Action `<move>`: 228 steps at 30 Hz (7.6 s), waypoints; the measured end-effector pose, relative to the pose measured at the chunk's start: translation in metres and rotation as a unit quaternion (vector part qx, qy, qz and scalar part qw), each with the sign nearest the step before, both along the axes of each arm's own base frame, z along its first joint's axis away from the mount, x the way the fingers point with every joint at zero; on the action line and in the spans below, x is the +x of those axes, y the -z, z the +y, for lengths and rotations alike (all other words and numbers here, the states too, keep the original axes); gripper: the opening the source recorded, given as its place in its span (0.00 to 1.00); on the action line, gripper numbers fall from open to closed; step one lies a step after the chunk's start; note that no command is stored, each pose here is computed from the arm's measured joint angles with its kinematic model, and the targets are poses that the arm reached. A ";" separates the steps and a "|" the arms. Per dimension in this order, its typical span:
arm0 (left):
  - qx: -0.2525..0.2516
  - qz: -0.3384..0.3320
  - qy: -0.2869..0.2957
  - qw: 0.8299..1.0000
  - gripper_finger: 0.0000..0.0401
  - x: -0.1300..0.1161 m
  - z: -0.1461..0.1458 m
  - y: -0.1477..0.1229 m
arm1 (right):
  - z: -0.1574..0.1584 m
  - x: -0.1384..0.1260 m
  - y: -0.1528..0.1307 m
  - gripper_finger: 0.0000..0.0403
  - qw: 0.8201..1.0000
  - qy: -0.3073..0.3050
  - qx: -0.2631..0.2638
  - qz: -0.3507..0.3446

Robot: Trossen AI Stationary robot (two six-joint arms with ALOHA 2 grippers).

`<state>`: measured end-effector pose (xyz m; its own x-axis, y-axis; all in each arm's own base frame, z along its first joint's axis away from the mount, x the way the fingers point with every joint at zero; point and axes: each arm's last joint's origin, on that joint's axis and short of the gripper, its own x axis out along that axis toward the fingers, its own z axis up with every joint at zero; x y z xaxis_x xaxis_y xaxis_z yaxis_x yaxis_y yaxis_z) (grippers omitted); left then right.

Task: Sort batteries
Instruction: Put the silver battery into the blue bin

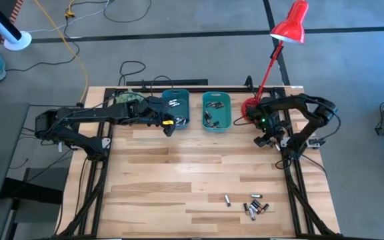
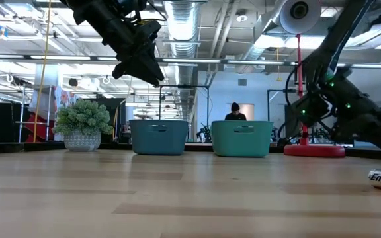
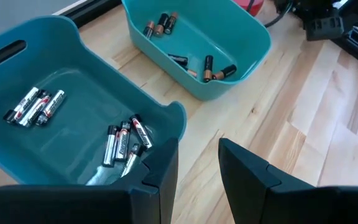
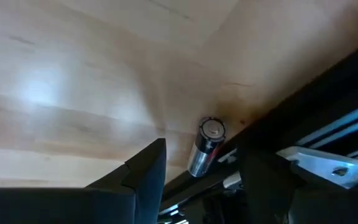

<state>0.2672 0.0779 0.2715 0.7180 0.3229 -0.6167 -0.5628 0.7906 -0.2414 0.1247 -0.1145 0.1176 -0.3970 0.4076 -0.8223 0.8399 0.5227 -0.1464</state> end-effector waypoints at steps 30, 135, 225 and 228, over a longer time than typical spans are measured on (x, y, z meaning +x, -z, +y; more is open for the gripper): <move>0.004 0.001 0.002 1.000 0.28 0.000 0.000 0.000 | 0.001 0.001 -0.007 0.09 0.998 0.039 -0.036 -0.042; 0.001 0.002 0.157 0.988 0.28 -0.062 -0.094 0.077 | -0.071 0.356 -0.073 0.21 0.845 -0.205 -0.246 -0.428; 0.172 0.055 0.516 0.838 0.28 0.252 -0.242 0.099 | 0.240 -0.040 -0.095 0.28 0.876 -0.099 -0.199 -0.429; 0.159 0.049 0.545 0.821 0.28 0.251 -0.241 0.099 | 0.242 -0.041 -0.096 0.28 0.877 -0.093 -0.197 -0.428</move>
<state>0.5185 -0.1632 0.1724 0.6391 -0.3229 -0.6981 0.5178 0.8518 0.0801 0.0833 0.1270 0.2131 0.4056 0.0190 -0.9138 0.6349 0.7134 0.2966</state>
